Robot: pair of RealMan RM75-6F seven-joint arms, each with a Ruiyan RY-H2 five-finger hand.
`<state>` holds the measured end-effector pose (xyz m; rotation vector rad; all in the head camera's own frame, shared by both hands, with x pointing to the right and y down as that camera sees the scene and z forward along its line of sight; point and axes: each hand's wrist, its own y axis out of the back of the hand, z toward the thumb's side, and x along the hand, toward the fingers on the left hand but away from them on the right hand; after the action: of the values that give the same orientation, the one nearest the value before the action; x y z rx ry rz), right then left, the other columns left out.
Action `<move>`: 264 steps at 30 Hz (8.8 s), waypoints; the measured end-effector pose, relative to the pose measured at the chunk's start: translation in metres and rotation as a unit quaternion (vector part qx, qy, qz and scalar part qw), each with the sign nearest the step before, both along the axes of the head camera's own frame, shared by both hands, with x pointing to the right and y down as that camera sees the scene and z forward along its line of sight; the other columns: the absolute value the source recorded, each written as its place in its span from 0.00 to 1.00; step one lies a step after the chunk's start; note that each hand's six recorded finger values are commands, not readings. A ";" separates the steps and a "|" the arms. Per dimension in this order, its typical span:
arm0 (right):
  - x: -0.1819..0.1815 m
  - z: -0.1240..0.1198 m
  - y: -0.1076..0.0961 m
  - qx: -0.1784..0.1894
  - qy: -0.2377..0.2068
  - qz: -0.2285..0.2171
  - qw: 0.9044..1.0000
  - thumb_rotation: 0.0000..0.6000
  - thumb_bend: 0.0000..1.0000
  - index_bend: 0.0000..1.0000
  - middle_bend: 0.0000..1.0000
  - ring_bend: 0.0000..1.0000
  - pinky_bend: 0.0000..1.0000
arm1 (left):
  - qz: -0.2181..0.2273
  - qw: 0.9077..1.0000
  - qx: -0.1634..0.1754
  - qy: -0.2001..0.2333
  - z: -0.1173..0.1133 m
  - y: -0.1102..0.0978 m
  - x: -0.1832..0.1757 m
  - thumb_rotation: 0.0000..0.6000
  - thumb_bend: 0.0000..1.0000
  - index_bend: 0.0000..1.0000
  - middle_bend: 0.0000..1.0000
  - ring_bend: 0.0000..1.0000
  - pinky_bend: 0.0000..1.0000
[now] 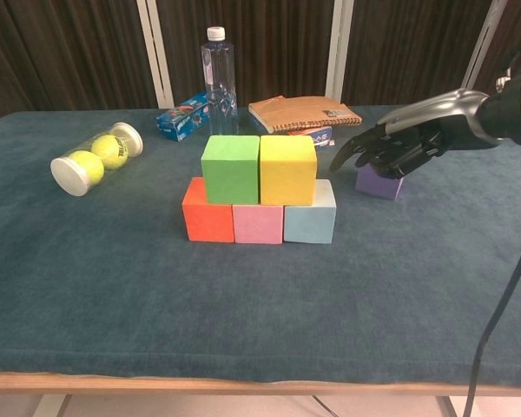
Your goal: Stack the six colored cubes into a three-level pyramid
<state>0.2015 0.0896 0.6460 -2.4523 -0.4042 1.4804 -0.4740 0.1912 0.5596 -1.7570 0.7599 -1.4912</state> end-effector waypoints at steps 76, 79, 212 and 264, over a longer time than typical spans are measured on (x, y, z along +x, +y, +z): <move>0.063 0.076 -0.093 0.086 0.196 0.195 0.957 0.85 0.23 0.00 0.00 0.00 0.00 | -0.008 1.000 0.013 -0.022 0.010 -0.001 -0.031 0.81 0.08 0.03 0.00 0.00 0.07; 0.060 0.084 -0.092 0.082 0.195 0.197 0.957 0.85 0.23 0.00 0.00 0.00 0.00 | -0.007 1.000 0.014 -0.023 0.012 -0.002 -0.032 0.81 0.08 0.03 0.00 0.00 0.07; -0.101 -0.038 -0.066 0.083 0.033 0.053 0.995 0.91 0.31 0.19 0.00 0.00 0.00 | -0.017 0.999 0.030 0.005 -0.002 0.019 -0.036 0.81 0.10 0.02 0.00 0.00 0.07; -0.101 -0.055 -0.065 0.125 0.057 0.110 0.984 0.91 0.28 0.36 0.00 0.00 0.00 | -0.015 0.999 0.029 0.010 -0.005 0.020 -0.043 0.82 0.10 0.02 0.00 0.00 0.07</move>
<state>0.1004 0.0247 0.5906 -2.1718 -0.8080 1.5373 -0.5172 0.2116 0.5549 -1.7267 0.8360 -1.4577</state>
